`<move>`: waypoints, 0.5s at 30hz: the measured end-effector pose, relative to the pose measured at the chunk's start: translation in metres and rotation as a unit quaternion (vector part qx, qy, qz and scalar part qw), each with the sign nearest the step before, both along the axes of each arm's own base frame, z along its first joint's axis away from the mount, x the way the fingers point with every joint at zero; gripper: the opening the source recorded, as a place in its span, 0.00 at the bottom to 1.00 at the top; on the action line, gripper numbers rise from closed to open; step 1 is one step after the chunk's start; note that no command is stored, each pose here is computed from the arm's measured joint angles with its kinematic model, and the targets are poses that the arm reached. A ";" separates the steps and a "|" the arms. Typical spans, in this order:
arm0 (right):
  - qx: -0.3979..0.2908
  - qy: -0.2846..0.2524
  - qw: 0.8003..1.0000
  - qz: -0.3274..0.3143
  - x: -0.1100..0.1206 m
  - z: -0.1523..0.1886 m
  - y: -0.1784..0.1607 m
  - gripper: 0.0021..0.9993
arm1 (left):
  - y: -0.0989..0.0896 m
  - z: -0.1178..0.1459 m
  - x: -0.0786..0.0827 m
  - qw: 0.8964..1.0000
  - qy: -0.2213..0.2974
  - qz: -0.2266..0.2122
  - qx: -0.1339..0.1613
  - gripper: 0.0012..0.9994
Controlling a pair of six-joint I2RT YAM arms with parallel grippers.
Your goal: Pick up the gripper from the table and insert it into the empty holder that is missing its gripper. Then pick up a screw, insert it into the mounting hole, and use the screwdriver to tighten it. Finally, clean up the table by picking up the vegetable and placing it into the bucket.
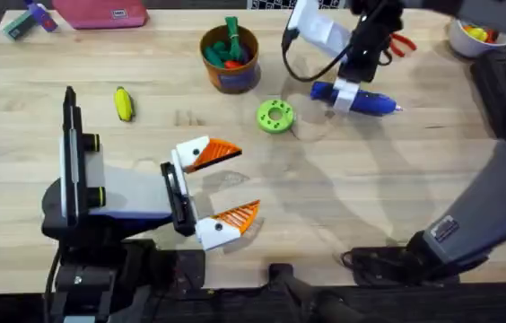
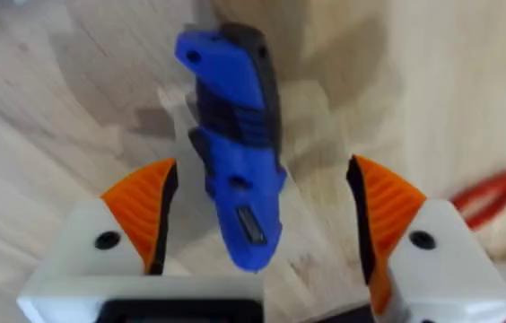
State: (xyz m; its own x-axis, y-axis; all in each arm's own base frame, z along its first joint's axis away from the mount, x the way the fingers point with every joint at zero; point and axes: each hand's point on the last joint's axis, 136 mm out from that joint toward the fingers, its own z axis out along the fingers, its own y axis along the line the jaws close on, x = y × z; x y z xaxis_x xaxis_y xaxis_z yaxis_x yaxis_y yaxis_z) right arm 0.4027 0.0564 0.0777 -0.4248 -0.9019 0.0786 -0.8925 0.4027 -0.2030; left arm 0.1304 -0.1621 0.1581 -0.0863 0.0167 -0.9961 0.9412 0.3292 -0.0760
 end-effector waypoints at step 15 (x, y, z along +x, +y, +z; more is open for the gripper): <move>0.197 -0.238 0.937 -0.164 -0.022 0.186 0.020 0.99 | 0.008 0.008 0.019 0.998 -0.003 0.058 -0.008 1.00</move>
State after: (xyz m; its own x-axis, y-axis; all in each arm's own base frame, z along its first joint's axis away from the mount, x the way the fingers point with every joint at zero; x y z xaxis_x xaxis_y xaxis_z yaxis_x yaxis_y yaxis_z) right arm 0.3808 0.0767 0.2635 -0.5865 -0.6360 -0.5015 -0.5537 0.7668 -0.3247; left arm 0.1496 -0.1545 0.1659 -0.0800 -0.0083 -0.9968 0.8970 0.4356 -0.0757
